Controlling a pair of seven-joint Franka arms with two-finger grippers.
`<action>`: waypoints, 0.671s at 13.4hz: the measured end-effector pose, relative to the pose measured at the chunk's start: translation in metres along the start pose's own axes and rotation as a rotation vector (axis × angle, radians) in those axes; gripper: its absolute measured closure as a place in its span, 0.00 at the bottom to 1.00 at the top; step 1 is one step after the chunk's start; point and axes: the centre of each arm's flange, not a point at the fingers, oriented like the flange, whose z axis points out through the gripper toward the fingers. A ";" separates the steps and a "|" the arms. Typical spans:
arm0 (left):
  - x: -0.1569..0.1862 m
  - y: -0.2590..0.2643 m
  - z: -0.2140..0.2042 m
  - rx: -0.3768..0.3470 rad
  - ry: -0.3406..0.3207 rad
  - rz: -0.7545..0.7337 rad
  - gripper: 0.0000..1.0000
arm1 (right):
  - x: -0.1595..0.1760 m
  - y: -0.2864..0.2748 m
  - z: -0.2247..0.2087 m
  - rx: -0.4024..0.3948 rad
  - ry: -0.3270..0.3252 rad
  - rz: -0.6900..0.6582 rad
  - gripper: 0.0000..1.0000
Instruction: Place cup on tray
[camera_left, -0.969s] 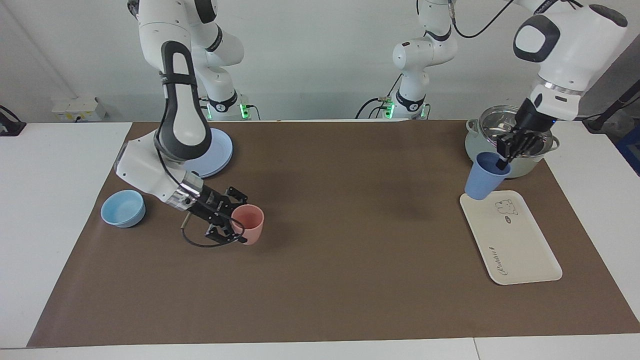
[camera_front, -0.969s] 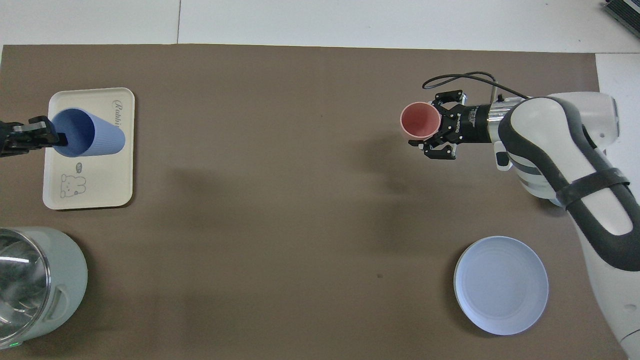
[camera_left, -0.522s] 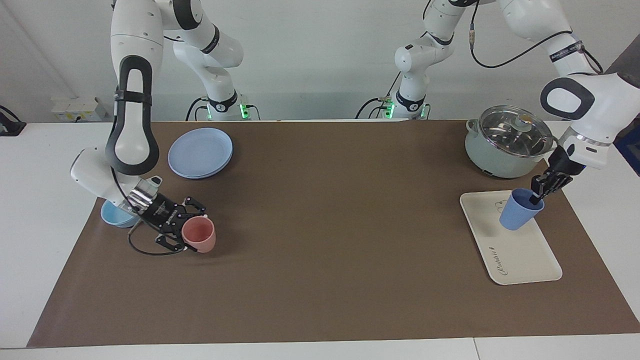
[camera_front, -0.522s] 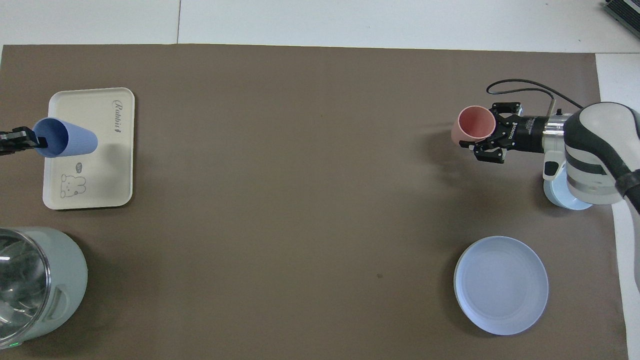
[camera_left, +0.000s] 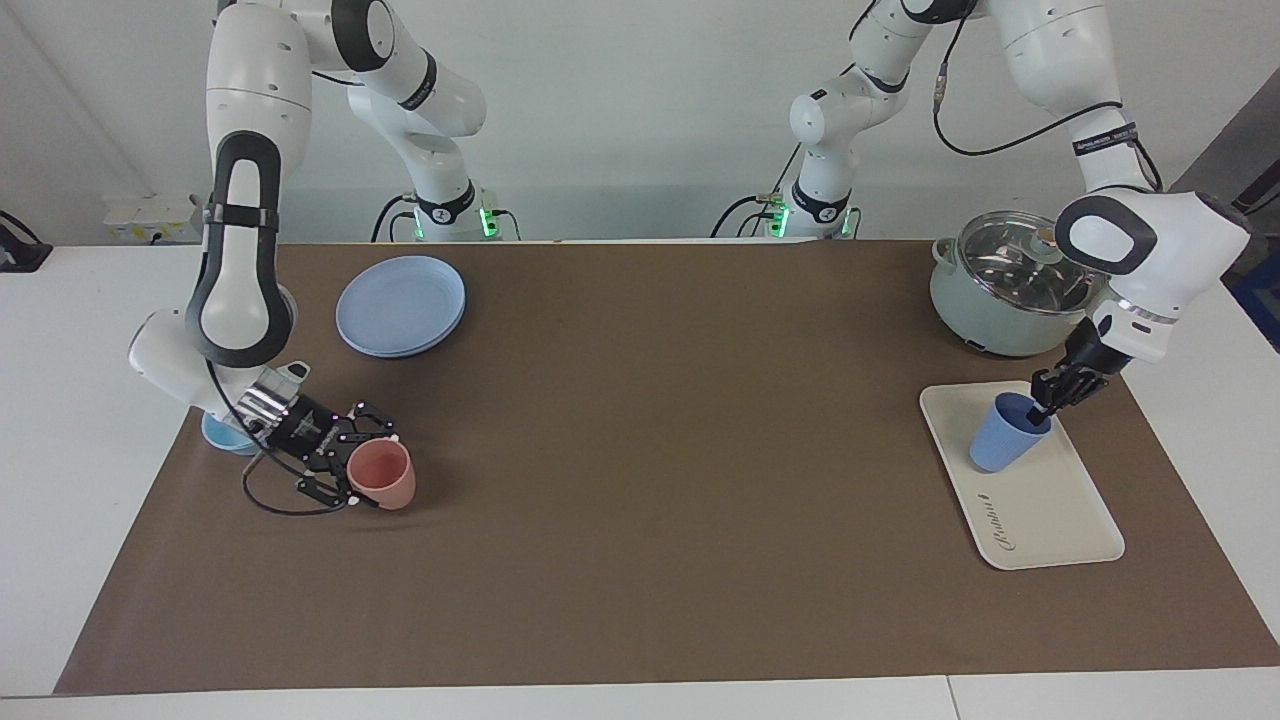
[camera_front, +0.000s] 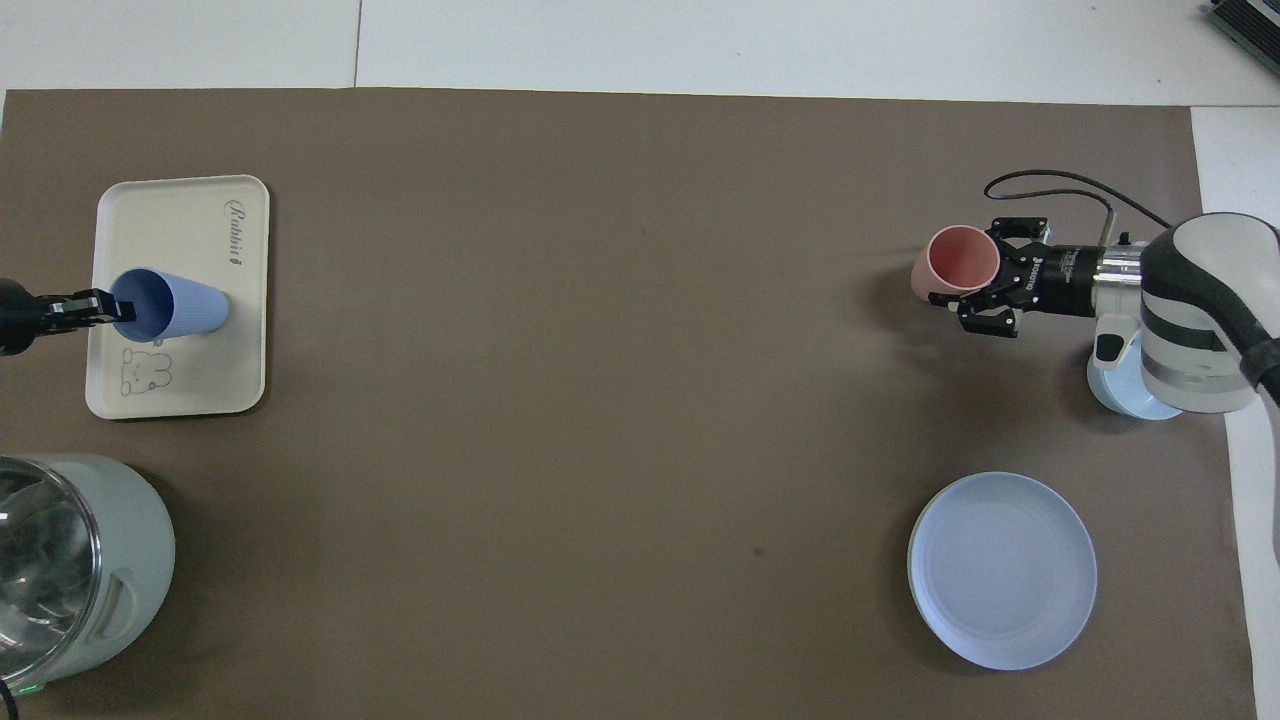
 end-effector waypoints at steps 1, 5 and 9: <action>-0.001 0.000 0.001 0.001 0.000 0.006 0.91 | 0.004 0.002 0.001 -0.002 0.004 -0.004 0.20; 0.016 0.018 -0.026 0.001 0.034 0.067 0.57 | 0.015 0.002 -0.004 0.038 0.032 -0.064 0.01; 0.030 0.069 -0.098 0.063 -0.027 0.230 0.10 | 0.024 0.002 -0.018 0.060 0.041 -0.084 0.01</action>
